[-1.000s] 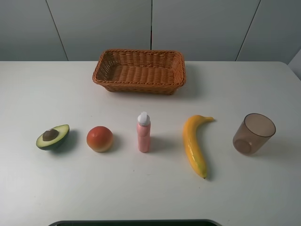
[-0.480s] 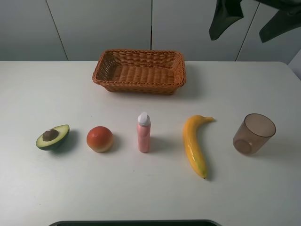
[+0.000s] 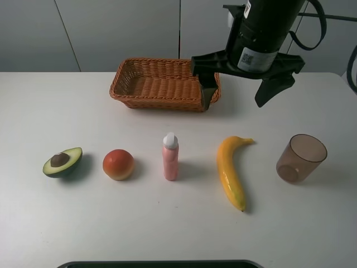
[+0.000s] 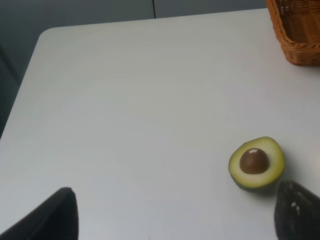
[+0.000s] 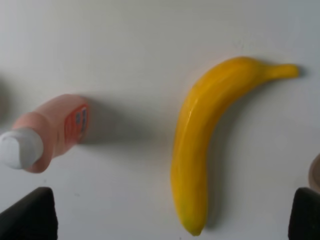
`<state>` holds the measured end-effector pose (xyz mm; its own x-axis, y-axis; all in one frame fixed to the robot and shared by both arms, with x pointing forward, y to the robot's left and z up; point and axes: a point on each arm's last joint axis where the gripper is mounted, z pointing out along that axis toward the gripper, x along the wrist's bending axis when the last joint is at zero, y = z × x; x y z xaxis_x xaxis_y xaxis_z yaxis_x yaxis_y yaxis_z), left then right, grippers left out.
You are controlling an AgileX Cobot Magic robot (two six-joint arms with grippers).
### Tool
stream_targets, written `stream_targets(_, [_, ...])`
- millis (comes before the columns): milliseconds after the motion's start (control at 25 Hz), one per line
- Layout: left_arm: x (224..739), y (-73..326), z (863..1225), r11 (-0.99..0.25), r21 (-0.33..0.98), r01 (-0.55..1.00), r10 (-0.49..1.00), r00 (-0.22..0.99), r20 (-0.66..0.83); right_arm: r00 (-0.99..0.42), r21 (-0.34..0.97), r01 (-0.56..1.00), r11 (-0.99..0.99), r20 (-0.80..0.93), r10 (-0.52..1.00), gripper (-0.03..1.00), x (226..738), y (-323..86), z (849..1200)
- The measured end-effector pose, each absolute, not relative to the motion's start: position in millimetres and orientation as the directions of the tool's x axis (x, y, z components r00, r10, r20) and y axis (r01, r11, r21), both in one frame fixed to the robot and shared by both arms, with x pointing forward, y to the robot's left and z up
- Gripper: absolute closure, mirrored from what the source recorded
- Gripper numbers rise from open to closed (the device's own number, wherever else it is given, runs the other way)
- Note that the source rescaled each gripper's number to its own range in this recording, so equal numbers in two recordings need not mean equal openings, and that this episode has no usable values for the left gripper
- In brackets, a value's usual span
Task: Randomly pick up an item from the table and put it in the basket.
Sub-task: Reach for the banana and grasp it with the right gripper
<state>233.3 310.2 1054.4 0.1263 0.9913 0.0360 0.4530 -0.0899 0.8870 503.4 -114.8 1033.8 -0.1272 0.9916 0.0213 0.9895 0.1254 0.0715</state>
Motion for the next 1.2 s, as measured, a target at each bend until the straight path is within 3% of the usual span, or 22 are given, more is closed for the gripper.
stream_targets(720, [233.3,310.2,1054.4,-0.090,0.887,0.453,0.991,0.126,0.036,-0.071,-0.032,0.997,0.070,-0.029,0.997,-0.03,496.0,-117.3,905.3])
stream_targets(1160, [233.3,310.2,1054.4,-0.090,0.887,0.453,0.991,0.126,0.036,-0.067,-0.030,0.997,0.066,-0.027,0.997,-0.03,501.4,-113.5,877.5])
stream_targets(1200, [233.3,310.2,1054.4,-0.090,0.887,0.453,0.991,0.126,0.036,-0.067,-0.024,0.997,0.067,-0.023,0.997,0.01,501.9,-113.1,877.5])
